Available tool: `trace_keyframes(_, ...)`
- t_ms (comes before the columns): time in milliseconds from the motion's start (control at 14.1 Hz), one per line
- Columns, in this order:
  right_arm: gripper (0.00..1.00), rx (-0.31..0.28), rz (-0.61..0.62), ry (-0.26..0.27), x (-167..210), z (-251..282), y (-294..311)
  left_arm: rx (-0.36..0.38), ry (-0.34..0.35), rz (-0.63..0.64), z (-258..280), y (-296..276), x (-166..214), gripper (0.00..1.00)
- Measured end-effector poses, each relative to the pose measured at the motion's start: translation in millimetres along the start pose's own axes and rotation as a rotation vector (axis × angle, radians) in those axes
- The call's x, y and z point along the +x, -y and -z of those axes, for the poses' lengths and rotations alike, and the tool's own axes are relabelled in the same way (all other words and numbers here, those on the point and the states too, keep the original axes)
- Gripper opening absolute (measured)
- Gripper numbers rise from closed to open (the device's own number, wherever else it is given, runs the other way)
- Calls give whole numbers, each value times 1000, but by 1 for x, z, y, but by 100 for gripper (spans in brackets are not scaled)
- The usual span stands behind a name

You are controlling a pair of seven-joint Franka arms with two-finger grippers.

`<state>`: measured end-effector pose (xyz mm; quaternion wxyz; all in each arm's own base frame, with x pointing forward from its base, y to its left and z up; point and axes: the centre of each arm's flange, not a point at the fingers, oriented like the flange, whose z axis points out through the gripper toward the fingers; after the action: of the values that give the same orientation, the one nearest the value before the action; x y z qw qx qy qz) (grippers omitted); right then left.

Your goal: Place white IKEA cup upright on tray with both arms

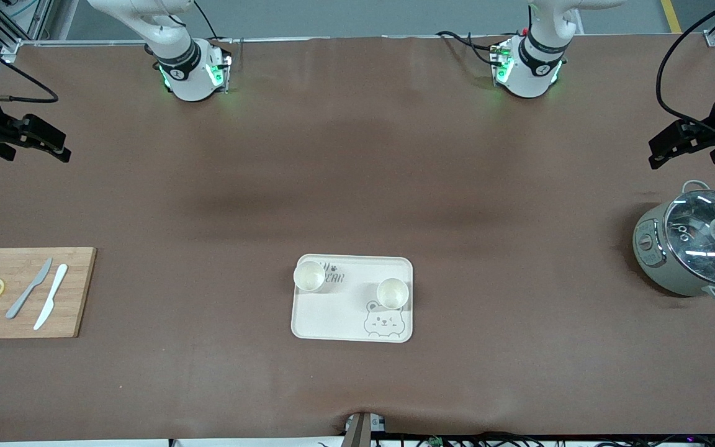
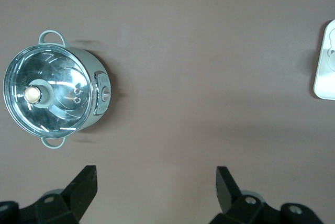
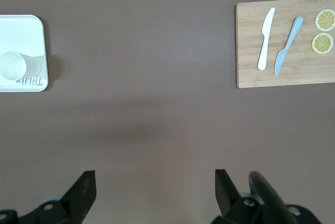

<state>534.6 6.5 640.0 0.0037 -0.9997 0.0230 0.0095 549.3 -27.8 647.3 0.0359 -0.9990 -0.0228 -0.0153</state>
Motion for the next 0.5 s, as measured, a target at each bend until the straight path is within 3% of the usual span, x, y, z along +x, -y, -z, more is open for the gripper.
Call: trace_keyframes(498,100,0,1,0,0,0,0,0,1,-4,0,0,0,100)
